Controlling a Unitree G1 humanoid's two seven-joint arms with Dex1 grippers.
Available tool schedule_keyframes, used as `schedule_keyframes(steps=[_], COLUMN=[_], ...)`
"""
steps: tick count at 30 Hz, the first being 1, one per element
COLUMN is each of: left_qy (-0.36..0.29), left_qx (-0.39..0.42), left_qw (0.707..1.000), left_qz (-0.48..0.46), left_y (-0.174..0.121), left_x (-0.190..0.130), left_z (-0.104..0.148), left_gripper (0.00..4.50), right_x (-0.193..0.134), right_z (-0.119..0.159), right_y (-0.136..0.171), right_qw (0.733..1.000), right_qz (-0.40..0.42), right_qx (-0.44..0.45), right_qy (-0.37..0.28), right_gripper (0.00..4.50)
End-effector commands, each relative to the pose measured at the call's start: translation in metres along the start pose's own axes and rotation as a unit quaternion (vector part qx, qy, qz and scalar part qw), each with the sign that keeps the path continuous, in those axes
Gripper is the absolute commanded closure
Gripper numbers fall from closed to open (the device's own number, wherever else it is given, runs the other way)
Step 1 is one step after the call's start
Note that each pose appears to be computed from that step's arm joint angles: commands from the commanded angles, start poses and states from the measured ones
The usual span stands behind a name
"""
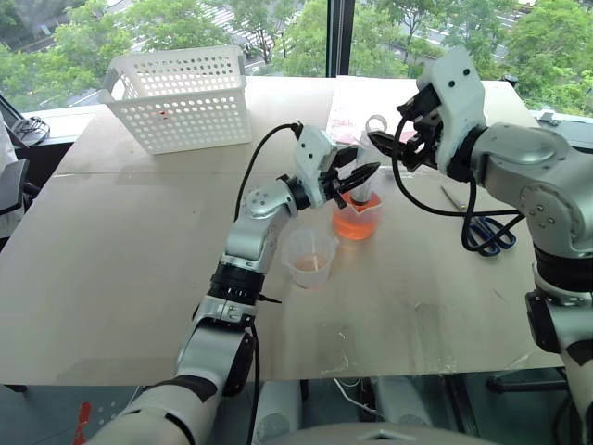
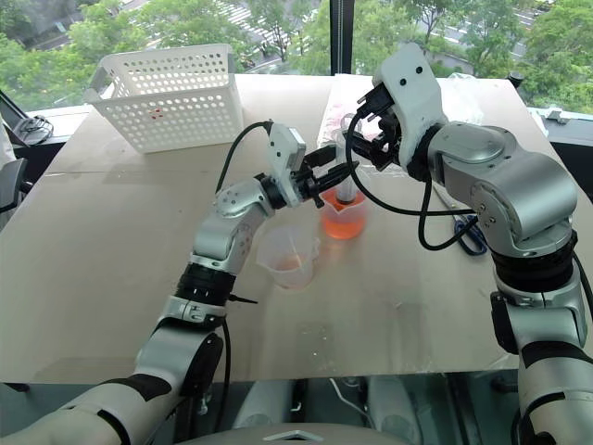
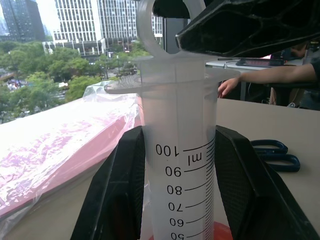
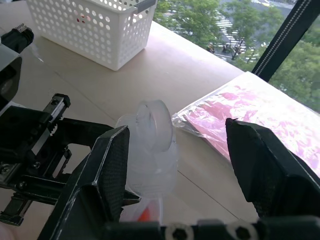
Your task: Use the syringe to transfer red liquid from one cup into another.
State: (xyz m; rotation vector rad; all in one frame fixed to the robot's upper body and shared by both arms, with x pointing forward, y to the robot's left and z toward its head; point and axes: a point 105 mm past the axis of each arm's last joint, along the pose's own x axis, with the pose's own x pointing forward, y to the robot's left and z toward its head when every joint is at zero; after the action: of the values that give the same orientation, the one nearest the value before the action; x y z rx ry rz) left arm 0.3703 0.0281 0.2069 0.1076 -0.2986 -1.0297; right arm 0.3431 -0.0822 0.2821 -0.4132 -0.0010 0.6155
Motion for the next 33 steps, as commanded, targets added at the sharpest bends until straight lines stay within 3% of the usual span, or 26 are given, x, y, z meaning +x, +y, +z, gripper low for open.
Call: schedule_keyframes(steps=[1,6,33], left_qy=[-0.022,-0.021,-0.004], left_qx=[0.023,0.022,-0.007], left_qw=[0.999,0.999,1.0], left_qz=[-0.009,-0.01,-0.017], left_y=[-0.007,-0.008,-0.015], left_x=[0.004,0.005,0.0], left_z=[0.015,0.014,0.003], left_gripper=[3.05,3.05,3.05], right_x=[-0.003,-0.002,0.0], right_z=[0.014,0.017,0.043], right_y=[-0.002,-0.003,-0.01], right_qw=[0.999,0.999,0.994], right_qz=[-0.028,-0.036,-0.044], right_qx=[-0.023,-0.027,-0.077], right_qy=[-0.024,-0.028,-0.071], right_gripper=[2.04,4.43,4.48])
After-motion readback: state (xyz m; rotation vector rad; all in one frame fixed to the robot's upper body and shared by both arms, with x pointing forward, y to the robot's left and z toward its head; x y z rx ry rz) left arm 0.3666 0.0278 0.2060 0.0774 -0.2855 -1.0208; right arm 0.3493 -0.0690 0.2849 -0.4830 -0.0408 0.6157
